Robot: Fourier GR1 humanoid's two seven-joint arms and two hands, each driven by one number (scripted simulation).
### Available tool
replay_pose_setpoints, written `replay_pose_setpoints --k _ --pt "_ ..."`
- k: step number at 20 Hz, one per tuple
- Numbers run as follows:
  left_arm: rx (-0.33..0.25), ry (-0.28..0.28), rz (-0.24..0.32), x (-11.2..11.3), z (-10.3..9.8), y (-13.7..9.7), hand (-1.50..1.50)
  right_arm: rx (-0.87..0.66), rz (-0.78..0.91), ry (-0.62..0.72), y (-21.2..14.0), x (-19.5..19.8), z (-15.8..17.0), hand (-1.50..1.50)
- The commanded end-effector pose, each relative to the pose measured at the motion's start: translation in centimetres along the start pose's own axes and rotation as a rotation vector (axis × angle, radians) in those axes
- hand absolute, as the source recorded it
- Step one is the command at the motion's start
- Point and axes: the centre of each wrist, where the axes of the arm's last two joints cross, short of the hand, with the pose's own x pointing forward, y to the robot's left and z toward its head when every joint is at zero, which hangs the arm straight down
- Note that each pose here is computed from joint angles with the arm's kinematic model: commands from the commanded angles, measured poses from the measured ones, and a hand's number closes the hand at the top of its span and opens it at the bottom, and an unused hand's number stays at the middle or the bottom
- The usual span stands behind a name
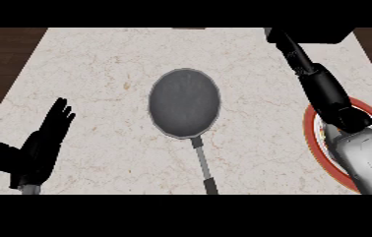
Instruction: Pick the tomato from the plate and place it in the pan
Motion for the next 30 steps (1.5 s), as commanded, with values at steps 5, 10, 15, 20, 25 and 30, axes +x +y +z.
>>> replay_pose_setpoints --k 5,10,15,20,25,30 --pt "0.060 -0.051 -0.249 1.2 0.1 2.8 0.00 -0.750 -0.087 0.243 -9.3 -4.3 4.3 -1.50" --pt "0.072 0.023 -0.279 -0.9 1.3 2.4 0.00 -1.250 -0.006 0.724 -12.8 -9.2 12.5 -1.50" --pt "0.022 0.029 -0.326 -1.2 2.0 1.1 0.00 -1.172 0.197 1.026 -10.9 -9.3 19.3 -1.50" --pt "-0.008 0.002 -0.339 0.3 0.9 -0.1 0.00 -0.922 0.315 1.168 -12.9 -5.0 18.5 -1.50" --pt "-0.039 0.012 -0.337 -0.6 1.5 -1.2 0.00 -0.719 0.271 1.232 -15.3 -0.4 15.3 -1.50" --pt "-0.031 -0.002 -0.352 0.8 -0.3 -2.7 0.00 -0.563 0.238 1.238 -16.0 1.7 12.1 -1.50"
